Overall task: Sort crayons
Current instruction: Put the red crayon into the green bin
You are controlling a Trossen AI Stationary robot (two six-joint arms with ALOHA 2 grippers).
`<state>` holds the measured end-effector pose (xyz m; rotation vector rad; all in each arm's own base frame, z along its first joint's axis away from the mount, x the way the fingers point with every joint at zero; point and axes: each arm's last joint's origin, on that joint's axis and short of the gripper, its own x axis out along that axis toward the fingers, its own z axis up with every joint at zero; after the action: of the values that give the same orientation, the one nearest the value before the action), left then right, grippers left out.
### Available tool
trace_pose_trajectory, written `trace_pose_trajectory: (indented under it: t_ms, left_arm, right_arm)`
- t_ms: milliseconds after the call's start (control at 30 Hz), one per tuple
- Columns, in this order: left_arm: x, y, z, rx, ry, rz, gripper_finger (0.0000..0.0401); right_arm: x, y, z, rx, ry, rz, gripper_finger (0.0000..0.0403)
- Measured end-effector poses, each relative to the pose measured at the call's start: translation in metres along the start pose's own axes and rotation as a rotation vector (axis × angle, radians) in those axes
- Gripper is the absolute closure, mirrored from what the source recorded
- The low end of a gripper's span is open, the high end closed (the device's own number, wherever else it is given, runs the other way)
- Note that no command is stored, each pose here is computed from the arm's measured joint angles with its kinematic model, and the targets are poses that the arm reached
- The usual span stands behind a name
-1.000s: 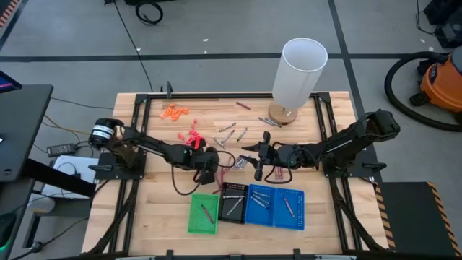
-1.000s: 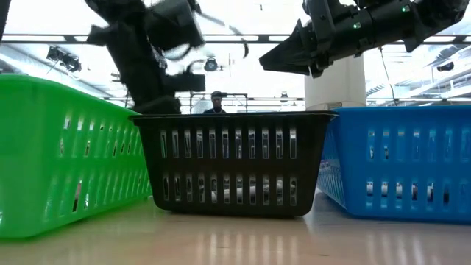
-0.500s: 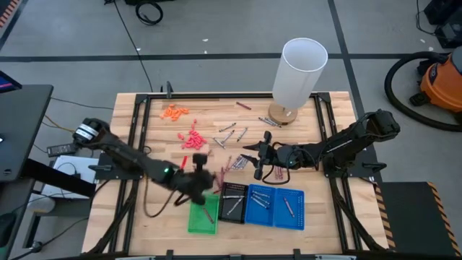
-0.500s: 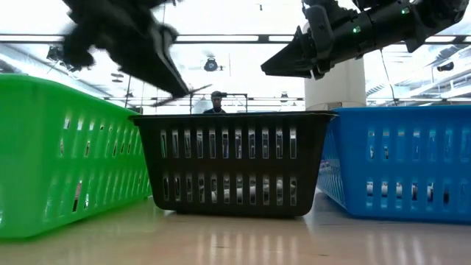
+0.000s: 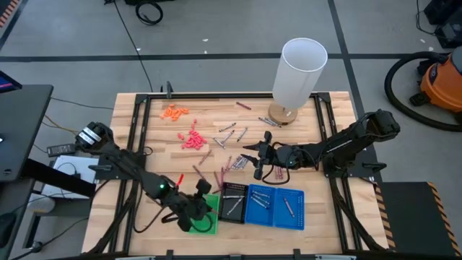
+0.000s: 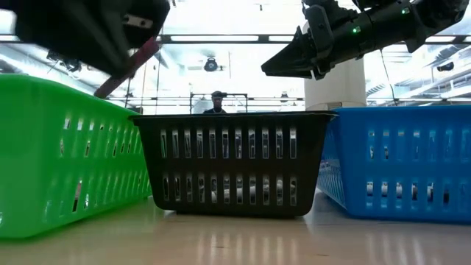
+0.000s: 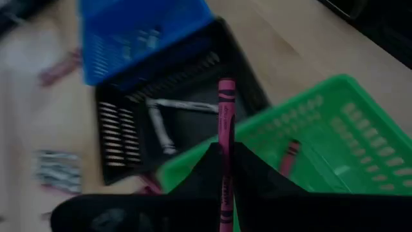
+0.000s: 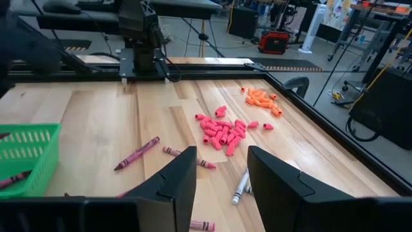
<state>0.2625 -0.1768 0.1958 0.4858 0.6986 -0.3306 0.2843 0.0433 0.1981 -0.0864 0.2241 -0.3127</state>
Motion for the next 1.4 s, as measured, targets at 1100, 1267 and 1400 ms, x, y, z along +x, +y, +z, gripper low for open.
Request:
trace_pose_trajectory:
  t_ms: [1100,1267,1400]
  left_arm:
    - [-0.017,0.005,-0.008,0.263,0.138,0.201,0.0267]
    - [-0.018,0.015,-0.019,0.209,0.245,0.209,0.0267]
    - [-0.017,0.021,-0.024,0.179,0.288,0.218,0.0267]
  right_arm:
    - [0.0,0.0,-0.001,-0.005,0.008,0.001,0.0256]
    - [0.0,0.0,-0.001,-0.005,0.008,0.003,0.0256]
    - [0.0,0.0,-0.001,-0.005,0.007,0.004,0.0256]
